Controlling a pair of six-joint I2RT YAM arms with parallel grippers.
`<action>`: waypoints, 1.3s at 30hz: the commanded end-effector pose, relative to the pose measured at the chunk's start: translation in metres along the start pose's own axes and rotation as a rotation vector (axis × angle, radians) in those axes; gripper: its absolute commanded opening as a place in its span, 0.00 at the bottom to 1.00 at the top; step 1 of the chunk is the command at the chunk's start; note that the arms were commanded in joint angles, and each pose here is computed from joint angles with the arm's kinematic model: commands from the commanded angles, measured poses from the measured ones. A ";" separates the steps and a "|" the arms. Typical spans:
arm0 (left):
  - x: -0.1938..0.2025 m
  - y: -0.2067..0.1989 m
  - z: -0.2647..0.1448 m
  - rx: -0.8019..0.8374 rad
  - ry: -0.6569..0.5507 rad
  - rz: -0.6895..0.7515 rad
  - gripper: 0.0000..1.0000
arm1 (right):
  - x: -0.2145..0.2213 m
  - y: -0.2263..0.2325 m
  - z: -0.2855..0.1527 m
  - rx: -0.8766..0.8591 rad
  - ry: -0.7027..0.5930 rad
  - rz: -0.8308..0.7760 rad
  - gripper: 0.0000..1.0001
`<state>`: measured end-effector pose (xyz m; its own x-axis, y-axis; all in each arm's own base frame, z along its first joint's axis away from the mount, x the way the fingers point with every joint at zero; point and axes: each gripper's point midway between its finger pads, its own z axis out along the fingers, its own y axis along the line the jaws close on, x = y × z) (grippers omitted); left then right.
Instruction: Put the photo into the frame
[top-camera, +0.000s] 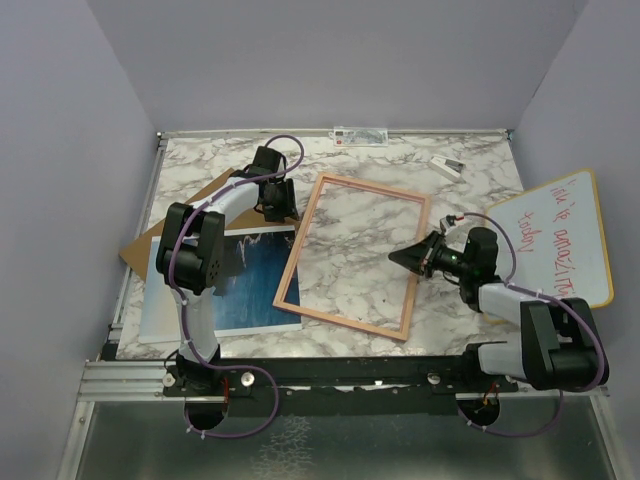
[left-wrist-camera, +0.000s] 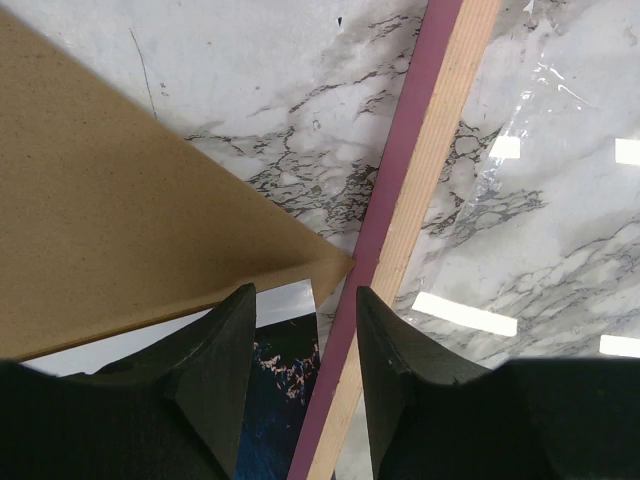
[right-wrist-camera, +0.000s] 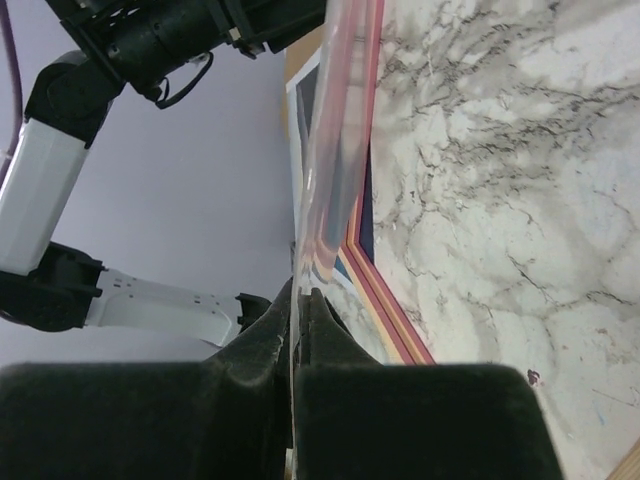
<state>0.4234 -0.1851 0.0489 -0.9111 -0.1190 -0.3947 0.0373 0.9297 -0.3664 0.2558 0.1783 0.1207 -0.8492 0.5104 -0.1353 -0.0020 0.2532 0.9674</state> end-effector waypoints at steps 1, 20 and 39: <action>0.002 0.011 0.006 -0.049 -0.007 0.017 0.45 | 0.004 0.017 -0.002 -0.019 0.060 -0.094 0.01; 0.006 0.011 0.008 -0.044 0.010 0.010 0.46 | 0.025 -0.004 0.005 -0.035 0.200 -0.160 0.01; 0.008 0.013 0.012 -0.049 0.020 0.021 0.46 | 0.036 -0.011 -0.004 0.028 0.286 -0.253 0.01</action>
<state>0.4225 -0.1805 0.0387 -0.9154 -0.1124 -0.3866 0.0283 0.9399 -0.3402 0.2273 0.1915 0.1020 -0.9388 0.2276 -0.2585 -0.1746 0.3323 0.9269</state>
